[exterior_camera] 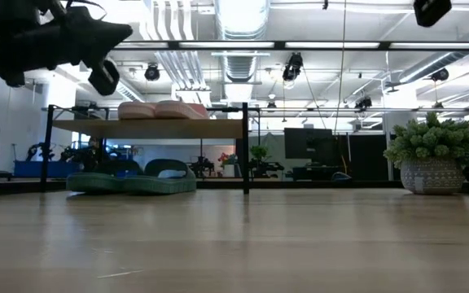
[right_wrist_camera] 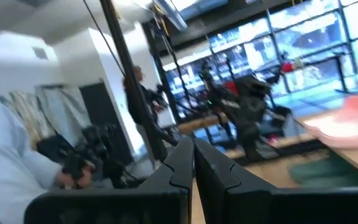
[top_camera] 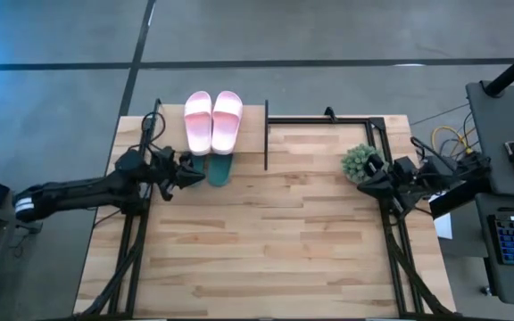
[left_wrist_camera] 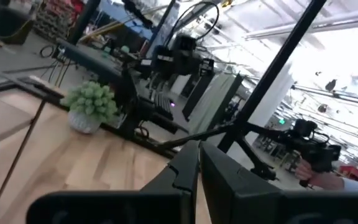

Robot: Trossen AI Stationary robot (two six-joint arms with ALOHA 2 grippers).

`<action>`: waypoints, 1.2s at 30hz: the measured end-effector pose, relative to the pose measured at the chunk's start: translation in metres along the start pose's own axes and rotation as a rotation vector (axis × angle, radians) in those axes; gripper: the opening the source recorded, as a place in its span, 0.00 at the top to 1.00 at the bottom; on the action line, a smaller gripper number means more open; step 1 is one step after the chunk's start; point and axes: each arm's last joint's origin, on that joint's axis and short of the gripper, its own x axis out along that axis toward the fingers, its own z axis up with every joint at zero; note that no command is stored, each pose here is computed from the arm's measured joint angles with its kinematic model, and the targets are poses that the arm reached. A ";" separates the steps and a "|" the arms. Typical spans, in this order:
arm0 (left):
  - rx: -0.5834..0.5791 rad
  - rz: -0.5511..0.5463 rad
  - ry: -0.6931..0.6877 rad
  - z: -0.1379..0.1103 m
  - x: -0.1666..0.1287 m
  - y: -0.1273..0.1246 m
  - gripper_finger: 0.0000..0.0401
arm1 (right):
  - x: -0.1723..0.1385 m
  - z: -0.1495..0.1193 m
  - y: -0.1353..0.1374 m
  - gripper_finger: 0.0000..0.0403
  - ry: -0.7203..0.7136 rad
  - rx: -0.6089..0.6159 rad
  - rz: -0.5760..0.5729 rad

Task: Pick and place slides into the shelf
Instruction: Return to Home Position

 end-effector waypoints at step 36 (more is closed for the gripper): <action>0.090 0.183 0.009 0.029 -0.034 -0.037 0.99 | -0.025 -0.010 -0.007 0.98 -0.057 -0.049 0.040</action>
